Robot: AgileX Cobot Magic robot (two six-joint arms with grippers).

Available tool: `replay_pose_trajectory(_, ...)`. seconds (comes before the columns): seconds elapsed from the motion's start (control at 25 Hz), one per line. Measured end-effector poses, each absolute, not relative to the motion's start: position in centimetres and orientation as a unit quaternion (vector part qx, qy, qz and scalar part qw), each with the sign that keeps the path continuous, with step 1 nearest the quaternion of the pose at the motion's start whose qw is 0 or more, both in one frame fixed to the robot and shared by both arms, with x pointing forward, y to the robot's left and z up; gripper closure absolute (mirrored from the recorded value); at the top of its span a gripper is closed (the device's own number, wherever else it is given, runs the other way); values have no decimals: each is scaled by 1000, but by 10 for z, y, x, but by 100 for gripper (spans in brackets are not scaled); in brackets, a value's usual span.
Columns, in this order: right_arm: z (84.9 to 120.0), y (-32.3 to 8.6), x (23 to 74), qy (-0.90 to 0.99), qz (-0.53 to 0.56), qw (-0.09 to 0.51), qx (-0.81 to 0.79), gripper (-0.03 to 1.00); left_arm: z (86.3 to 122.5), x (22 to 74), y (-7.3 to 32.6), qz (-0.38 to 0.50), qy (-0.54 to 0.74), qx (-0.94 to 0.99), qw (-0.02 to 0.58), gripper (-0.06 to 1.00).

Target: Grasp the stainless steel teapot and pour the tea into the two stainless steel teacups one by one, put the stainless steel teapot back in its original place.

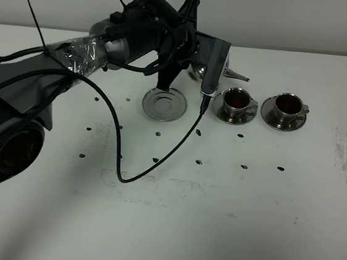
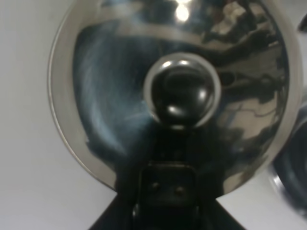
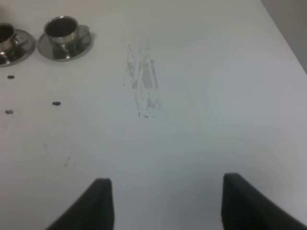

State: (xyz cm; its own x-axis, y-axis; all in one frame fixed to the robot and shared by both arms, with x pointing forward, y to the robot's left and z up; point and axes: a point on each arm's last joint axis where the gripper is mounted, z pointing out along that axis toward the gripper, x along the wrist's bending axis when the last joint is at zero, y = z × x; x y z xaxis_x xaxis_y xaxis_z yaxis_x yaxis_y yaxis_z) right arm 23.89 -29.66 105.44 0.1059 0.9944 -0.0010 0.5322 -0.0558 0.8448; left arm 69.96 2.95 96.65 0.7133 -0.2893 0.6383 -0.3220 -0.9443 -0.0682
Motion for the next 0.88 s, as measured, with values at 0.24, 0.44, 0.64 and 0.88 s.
replay_pose_trajectory(0.24, 1054, -297, 239, 586, 322, 359, 651, 48, 994, 684, 33, 317, -112, 939, 69, 77)
replay_pose_trajectory(0.44, 1054, -297, 239, 586, 322, 359, 651, 48, 1002, 654, 41, 280, -94, 951, 92, 77)
replay_pose_trajectory(0.64, 1054, -297, 239, 586, 322, 359, 651, 48, 1001, 620, 46, 229, -61, 964, 121, 77)
replay_pose_trajectory(0.88, 1054, -297, 239, 586, 322, 359, 651, 48, 993, 596, 36, 177, -15, 970, 166, 77)
